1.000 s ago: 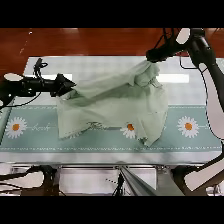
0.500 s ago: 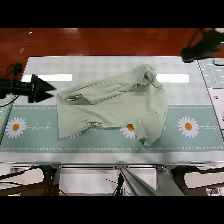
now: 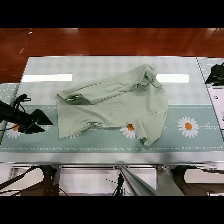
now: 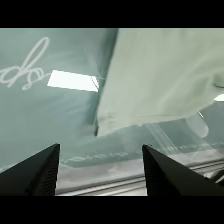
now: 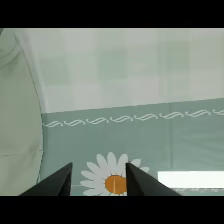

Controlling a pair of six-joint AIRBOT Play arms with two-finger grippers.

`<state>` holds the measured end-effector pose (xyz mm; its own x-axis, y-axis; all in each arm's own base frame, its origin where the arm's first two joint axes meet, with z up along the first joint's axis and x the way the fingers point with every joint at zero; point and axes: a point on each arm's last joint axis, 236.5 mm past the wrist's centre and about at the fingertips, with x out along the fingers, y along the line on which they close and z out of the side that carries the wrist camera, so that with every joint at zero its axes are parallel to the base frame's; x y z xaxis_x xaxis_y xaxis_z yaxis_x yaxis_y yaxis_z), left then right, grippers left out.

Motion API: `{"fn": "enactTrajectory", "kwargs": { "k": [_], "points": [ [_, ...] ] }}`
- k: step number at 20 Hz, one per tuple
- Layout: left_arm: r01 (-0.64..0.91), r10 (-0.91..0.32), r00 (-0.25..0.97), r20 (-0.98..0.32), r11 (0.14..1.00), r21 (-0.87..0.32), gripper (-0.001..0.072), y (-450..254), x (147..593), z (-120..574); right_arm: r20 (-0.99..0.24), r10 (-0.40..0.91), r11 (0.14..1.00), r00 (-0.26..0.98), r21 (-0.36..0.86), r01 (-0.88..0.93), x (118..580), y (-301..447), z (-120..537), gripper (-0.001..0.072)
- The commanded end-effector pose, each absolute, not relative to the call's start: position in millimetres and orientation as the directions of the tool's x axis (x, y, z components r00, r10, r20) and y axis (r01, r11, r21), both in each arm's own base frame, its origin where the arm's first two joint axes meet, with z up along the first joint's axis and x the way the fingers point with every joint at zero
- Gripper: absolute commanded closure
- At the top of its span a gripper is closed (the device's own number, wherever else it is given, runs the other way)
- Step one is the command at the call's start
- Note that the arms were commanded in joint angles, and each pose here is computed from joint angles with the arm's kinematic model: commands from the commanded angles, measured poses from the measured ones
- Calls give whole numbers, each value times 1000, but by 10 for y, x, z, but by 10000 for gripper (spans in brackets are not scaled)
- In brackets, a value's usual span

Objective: Fold the shirts.

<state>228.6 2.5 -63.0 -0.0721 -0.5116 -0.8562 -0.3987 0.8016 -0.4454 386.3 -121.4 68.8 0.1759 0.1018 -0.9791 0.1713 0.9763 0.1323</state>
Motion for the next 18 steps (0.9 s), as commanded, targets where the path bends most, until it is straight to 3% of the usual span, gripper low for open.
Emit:
{"fn": "enactTrajectory", "kwargs": {
  "k": [1, 5, 10, 12, 13, 14, 16, 18],
  "points": [
    [-385, -563, -72, -823, 777, -498, 106, -135, 2205, -867, -970, 185, 961, 159, 212, 178, 3805, -1094, 484, 290],
    [-427, -666, -23, -746, 681, -594, 107, -371, 2412, -976, -967, 218, 957, 128, 238, 168, 3738, -1017, 363, 290],
    [-403, -685, -137, -715, 698, -592, 115, -739, 2378, -1310, -961, 251, 949, 116, 268, 164, 3709, -939, 380, 290],
    [-392, -652, -167, -739, 732, -557, 283, -693, 2410, -1333, -961, 256, 949, 106, 271, 162, 3669, -920, 405, 290],
    [-380, -654, -162, -739, 732, -566, 514, -693, 2458, -1302, -962, 252, 950, 109, 267, 161, 3664, -925, 423, 290],
    [-342, -669, -155, -727, 727, -596, 681, -718, 2503, -1245, -964, 241, 954, 110, 256, 158, 3652, -948, 434, 290],
    [-309, -692, -151, -706, 711, -631, 683, -754, 2571, -1126, -979, 190, 964, 77, 201, 176, 3563, -1098, 380, 288],
    [-278, -700, -155, -697, 708, -649, 683, -760, 2606, -1029, -972, 229, 948, 47, 234, 216, 3458, -1082, 248, 286]
  ]
}}
